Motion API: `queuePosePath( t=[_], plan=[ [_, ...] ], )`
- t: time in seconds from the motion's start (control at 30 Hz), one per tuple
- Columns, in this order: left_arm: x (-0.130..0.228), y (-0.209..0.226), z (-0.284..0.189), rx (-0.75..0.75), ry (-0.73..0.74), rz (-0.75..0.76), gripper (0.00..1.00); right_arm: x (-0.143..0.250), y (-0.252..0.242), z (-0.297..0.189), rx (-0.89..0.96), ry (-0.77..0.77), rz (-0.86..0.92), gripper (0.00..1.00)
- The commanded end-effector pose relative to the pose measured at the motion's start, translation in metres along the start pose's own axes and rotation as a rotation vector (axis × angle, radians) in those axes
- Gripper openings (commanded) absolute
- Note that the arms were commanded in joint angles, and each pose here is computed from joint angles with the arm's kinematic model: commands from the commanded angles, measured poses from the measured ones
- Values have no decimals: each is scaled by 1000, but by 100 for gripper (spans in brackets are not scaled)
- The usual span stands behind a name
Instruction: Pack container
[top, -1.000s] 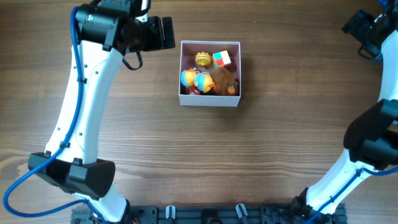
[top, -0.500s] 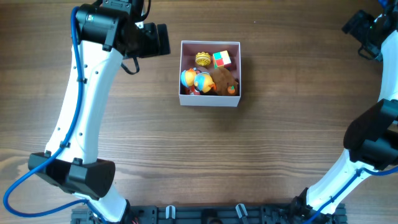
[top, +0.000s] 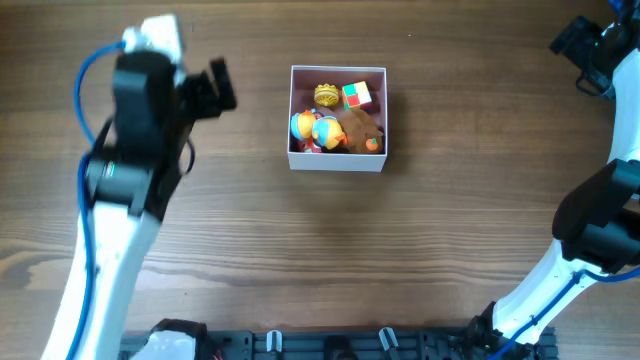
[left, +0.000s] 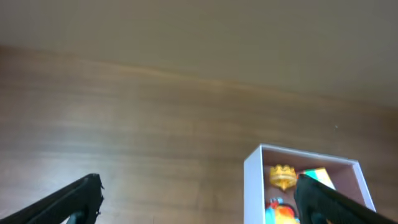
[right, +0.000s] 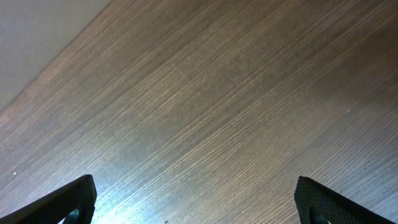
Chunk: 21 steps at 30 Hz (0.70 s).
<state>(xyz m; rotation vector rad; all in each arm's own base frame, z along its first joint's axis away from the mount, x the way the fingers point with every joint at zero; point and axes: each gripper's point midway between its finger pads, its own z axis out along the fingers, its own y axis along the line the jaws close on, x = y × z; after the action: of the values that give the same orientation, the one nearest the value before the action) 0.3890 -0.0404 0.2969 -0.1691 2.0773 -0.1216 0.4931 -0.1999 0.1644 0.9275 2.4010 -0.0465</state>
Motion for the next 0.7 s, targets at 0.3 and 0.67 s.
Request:
queuePosePath(
  t=[0.3,0.67],
  plan=[
    [110,60,-86,46,-367,-54,100,4,3,7,-3,14,-15,100],
    [154,71,-81,55,-477,-58,100,4,3,7,-3,14,-15,100]
  ],
)
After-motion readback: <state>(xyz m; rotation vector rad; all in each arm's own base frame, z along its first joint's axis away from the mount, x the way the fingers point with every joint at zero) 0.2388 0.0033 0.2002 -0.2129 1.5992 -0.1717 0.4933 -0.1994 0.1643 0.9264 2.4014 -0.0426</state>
